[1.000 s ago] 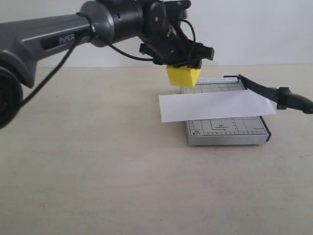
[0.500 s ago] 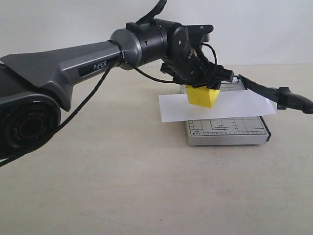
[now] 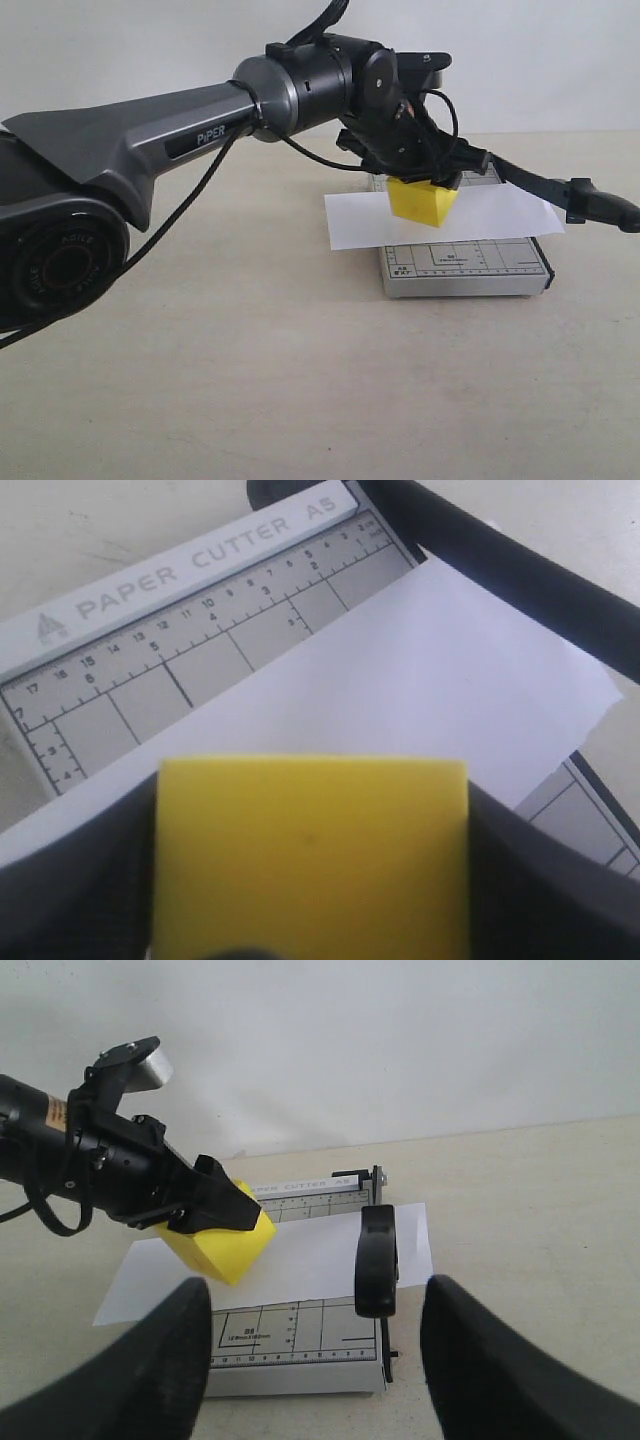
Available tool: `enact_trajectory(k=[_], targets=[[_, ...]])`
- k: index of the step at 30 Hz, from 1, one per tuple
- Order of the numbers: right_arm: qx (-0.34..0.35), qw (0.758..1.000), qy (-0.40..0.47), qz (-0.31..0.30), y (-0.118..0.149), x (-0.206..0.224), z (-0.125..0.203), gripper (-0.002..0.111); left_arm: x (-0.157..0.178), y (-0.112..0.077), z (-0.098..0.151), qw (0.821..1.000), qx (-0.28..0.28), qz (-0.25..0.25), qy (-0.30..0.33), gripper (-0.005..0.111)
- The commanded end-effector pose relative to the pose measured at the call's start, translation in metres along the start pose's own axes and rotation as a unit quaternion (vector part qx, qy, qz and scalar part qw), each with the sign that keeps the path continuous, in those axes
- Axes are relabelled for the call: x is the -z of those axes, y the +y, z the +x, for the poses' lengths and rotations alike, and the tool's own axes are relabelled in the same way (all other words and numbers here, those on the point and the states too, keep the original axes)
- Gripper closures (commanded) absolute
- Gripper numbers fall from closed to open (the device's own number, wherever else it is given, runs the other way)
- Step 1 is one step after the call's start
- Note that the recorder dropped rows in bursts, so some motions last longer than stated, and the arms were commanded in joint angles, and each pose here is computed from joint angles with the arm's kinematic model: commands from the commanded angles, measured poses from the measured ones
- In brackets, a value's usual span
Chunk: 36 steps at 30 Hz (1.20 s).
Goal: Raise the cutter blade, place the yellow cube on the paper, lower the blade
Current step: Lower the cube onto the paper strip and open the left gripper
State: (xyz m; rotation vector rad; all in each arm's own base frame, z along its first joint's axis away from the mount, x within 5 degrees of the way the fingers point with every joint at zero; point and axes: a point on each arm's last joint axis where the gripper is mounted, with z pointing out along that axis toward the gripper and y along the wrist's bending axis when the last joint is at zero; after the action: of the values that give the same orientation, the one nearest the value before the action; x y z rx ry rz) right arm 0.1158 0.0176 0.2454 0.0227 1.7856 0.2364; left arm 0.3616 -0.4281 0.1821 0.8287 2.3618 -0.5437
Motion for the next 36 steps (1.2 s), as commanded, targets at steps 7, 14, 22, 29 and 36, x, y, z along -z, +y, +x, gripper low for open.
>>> enact_trajectory(k=[7,14,22,29,36], targets=[[0.0,1.0,-0.009,-0.002,0.0,0.001,-0.001,0.05,0.001,-0.001,-0.004,1.0,-0.01,-0.001,-0.016,0.102],[0.0,1.0,-0.009,-0.002,0.0,0.001,-0.001,0.05,-0.006,0.0,-0.001,1.0,-0.009,0.0,-0.017,0.102],[0.0,1.0,-0.009,-0.002,0.0,0.001,-0.001,0.05,-0.011,0.001,0.002,1.0,-0.007,0.001,-0.014,0.102],[0.0,1.0,-0.009,-0.003,0.001,0.001,-0.001,0.05,-0.015,0.0,0.005,1.0,-0.001,0.006,-0.012,0.102],[0.0,1.0,-0.009,-0.003,0.001,0.001,-0.001,0.05,-0.015,0.0,0.003,1.0,-0.003,0.007,-0.024,0.102]])
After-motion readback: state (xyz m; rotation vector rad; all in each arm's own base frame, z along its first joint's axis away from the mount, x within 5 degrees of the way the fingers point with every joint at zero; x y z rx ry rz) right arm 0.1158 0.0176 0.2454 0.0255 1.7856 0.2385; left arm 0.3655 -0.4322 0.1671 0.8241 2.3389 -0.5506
